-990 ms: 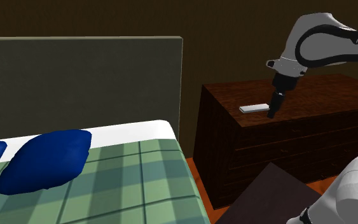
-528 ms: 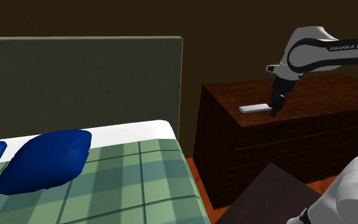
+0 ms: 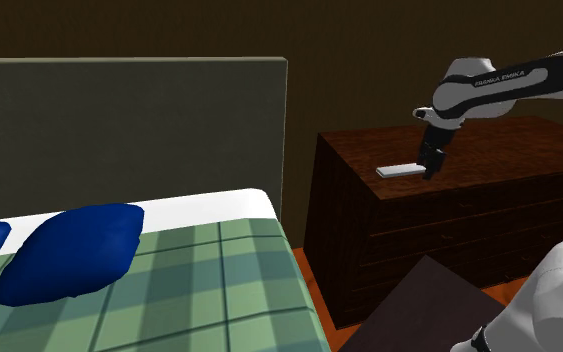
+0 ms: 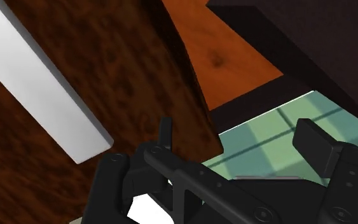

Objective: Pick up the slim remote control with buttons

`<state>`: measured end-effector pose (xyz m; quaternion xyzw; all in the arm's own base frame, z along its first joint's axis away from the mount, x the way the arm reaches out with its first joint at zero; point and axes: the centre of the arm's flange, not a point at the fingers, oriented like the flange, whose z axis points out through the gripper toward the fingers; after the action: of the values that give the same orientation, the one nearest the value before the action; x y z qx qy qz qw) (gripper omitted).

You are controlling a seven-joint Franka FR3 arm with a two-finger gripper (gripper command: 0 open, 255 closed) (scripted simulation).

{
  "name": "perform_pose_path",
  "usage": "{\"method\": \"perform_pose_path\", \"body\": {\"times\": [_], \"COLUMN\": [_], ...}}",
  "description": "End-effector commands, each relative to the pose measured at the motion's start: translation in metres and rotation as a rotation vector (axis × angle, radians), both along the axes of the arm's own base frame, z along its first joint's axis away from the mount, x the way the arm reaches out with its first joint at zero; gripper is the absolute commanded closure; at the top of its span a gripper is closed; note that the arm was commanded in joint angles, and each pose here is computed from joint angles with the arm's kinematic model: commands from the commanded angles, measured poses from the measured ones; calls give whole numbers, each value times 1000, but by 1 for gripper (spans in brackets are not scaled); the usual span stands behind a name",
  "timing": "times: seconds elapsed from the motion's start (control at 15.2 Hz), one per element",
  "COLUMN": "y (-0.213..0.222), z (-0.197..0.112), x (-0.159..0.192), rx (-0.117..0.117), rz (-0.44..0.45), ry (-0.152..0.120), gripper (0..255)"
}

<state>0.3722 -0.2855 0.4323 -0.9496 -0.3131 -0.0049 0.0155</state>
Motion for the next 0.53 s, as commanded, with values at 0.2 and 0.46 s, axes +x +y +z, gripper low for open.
{"method": "perform_pose_path", "body": {"times": [0.2, 0.46], "y": [-51, -89], "z": [-24, -44], "x": [31, 60], "rx": [-16, -27], "rz": [105, 186], "ry": [-7, -12], "gripper": [0, 0]}}
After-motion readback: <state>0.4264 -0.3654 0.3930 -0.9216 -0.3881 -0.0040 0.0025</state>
